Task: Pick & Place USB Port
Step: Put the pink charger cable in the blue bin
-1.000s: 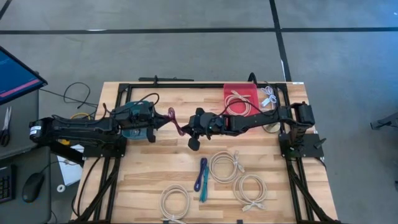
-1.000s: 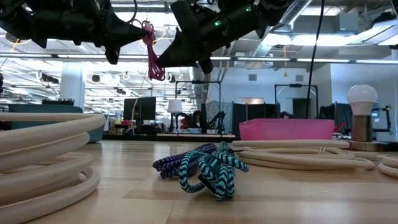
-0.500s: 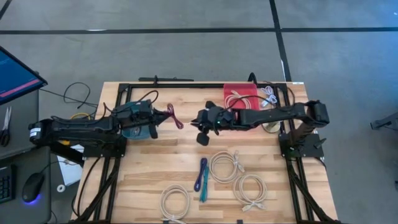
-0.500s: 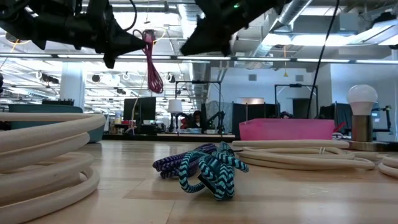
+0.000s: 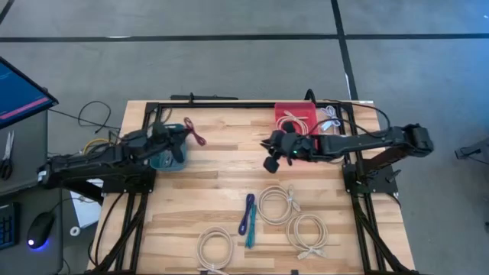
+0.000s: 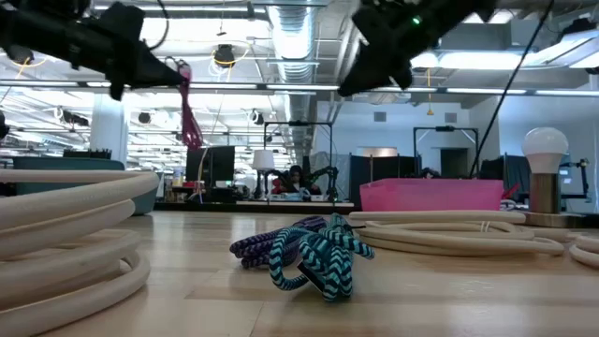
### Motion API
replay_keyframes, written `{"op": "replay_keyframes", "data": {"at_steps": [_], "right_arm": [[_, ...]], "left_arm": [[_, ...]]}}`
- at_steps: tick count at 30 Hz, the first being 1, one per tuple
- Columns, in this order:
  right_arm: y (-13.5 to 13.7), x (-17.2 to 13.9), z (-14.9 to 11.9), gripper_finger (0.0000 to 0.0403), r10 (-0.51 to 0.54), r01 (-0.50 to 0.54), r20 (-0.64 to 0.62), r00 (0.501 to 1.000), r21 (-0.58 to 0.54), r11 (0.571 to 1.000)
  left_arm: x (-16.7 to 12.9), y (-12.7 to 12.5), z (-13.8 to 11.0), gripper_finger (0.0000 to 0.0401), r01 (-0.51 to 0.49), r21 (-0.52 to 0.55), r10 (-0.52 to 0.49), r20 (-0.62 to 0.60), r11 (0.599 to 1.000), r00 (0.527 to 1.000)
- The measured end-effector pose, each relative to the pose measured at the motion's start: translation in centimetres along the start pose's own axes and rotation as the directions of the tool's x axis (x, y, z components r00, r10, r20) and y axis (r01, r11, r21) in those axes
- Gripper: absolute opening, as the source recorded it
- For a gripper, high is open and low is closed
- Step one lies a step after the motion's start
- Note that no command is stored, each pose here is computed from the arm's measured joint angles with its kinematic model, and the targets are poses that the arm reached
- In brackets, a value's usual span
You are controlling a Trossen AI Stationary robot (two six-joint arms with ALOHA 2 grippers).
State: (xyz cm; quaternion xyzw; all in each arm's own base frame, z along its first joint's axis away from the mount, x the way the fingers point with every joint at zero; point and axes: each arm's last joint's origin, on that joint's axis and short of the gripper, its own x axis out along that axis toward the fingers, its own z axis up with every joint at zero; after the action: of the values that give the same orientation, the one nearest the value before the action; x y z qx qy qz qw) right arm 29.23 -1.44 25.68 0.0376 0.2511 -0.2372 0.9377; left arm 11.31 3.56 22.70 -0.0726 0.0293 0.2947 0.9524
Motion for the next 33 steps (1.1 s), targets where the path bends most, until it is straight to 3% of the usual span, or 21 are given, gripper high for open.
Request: {"op": "replay_keyframes", "data": {"at_steps": [9, 15, 33], "right_arm": [[-1.8, -1.6, -4.4, 0.0042, -0.050, 0.051, -0.008, 0.999, 0.135, 0.990], [-2.2, -1.7, -5.9, 0.0042, -0.051, 0.052, -0.009, 0.999, 0.175, 0.983], [-2.3, -1.6, -6.3, 0.0042, -0.069, 0.068, -0.005, 0.998, 0.202, 0.977]], "left_arm": [[-2.0, 1.7, -1.3, 0.0007, -0.250, -0.021, 0.248, -0.075, 0.968, 0.966], [-2.2, 2.2, -2.4, 0.0006, -0.387, 0.012, 0.385, -0.141, 0.922, 0.912], [-0.7, 2.1, -5.2, 0.0006, -0.519, 0.071, 0.505, -0.375, 0.852, 0.777]]}}
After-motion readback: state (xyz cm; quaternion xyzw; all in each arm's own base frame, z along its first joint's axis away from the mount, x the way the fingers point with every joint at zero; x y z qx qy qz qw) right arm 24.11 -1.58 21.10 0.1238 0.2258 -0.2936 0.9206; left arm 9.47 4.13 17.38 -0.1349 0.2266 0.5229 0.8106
